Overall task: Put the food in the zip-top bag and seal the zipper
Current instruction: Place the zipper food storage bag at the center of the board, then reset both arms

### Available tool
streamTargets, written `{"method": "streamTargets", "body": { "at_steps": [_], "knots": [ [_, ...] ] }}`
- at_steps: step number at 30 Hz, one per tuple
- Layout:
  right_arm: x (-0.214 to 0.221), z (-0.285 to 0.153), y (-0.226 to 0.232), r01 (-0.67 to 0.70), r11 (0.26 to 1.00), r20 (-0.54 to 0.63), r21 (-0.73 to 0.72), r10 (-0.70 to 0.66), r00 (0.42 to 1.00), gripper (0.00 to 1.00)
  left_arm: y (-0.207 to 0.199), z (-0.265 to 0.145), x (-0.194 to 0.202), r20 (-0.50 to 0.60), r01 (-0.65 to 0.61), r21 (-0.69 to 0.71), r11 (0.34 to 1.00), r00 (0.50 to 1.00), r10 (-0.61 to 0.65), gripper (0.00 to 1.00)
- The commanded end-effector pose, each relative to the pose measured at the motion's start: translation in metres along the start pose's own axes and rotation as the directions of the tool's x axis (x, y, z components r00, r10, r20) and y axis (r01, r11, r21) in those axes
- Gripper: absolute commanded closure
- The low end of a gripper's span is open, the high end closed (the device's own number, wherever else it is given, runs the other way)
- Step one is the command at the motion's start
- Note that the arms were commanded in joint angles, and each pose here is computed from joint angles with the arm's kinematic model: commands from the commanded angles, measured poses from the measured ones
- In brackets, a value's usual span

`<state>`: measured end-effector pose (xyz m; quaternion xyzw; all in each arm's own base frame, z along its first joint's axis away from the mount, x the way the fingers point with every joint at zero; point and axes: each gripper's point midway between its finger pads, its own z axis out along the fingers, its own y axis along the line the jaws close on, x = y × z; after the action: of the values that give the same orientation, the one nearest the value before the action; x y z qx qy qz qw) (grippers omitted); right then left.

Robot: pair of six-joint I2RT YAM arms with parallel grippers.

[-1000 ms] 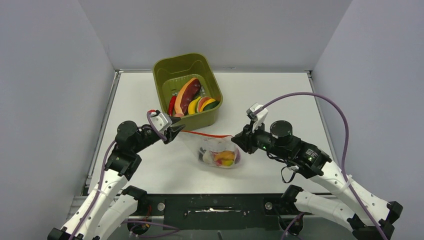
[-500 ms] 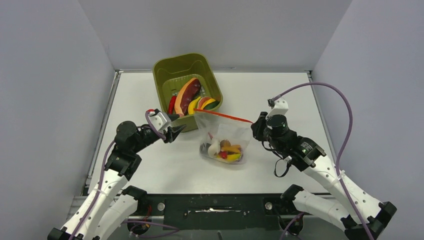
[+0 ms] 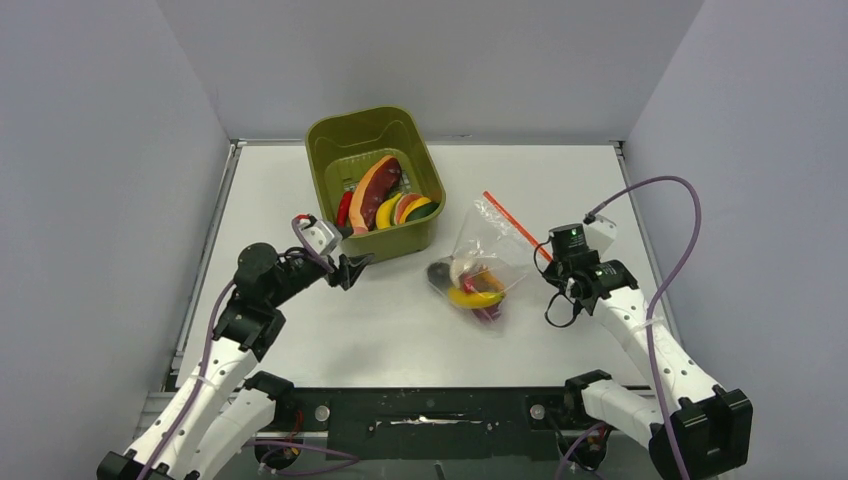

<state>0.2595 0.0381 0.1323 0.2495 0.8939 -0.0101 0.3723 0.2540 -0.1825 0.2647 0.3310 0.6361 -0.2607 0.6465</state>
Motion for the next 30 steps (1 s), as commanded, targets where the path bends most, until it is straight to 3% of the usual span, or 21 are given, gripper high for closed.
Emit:
{"method": "streamTargets", "body": {
  "at_steps": [1,7,15,23,30],
  "knots": [
    [-0.006,0.006,-0.031,-0.178,0.974,0.047,0.143,0.173,0.984,1.00,0.011,0.002,-0.002,0.004,0.049,-0.068,0.996,0.999,-0.049,0.34],
    [-0.014,0.011,-0.059,-0.275,0.932,0.106,0.235,0.257,0.961,0.96,0.017,0.007,0.005,-0.009,0.184,-0.122,0.975,0.982,-0.186,0.30],
    [-0.041,-0.002,-0.039,-0.244,0.963,0.136,0.116,0.227,0.964,0.44,0.025,0.009,0.015,-0.051,0.265,-0.189,0.946,0.959,-0.279,0.28],
    [-0.073,-0.030,-0.016,-0.193,0.981,0.172,-0.017,0.193,0.966,0.04,0.050,0.006,0.004,0.063,0.354,-0.331,0.875,0.933,-0.354,0.27],
    [-0.108,-0.068,0.022,-0.016,0.971,0.253,-0.237,0.078,0.964,0.02,0.065,0.003,-0.014,0.114,0.362,-0.388,0.847,0.931,-0.346,0.26]
  ]
}}
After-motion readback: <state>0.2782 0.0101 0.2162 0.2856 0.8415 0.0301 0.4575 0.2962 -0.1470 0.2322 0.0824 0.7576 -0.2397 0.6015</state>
